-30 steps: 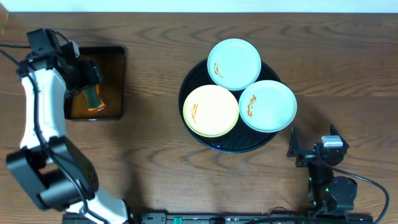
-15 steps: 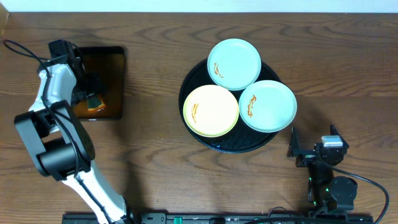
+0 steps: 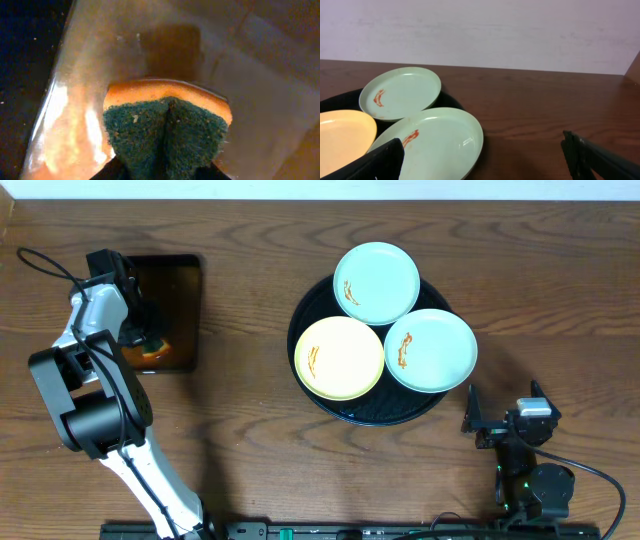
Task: Clean dirty plates on tray and stack at the side
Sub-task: 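Reach the left gripper into the water tray and grasp the sponge, then lift the sponge with the left gripper and shake off water over tray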
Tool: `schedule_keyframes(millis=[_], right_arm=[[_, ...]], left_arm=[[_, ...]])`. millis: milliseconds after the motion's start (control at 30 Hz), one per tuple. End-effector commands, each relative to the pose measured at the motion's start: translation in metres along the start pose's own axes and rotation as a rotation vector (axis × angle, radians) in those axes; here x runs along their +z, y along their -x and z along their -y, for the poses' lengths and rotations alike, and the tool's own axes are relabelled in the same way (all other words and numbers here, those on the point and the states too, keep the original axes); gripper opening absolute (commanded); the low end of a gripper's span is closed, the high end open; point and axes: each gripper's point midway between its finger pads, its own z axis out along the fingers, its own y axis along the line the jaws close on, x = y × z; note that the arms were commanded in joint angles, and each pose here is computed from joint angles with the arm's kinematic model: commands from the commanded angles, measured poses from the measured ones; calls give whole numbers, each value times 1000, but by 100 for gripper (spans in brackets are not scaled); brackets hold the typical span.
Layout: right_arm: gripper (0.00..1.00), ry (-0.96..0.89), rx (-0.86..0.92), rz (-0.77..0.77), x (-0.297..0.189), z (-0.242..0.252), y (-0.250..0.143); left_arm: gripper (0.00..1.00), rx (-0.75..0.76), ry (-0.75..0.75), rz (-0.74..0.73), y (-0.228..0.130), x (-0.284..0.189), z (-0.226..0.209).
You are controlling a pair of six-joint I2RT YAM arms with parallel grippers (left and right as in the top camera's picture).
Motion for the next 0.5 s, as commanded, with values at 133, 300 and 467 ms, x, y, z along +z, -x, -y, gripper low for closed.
schedule_keyframes(millis=[133,300,467], right_arm=[[99,0,-8,-2,0,0,-1],[99,0,-8,-1,0,0,-1],[99,1,-8,-2,0,0,-1]], left_arm=[[27,0,-156,150,30,-62,24],[27,-17,-206,399,63,-151,28],[19,-13,-214,467,71,-171,28]])
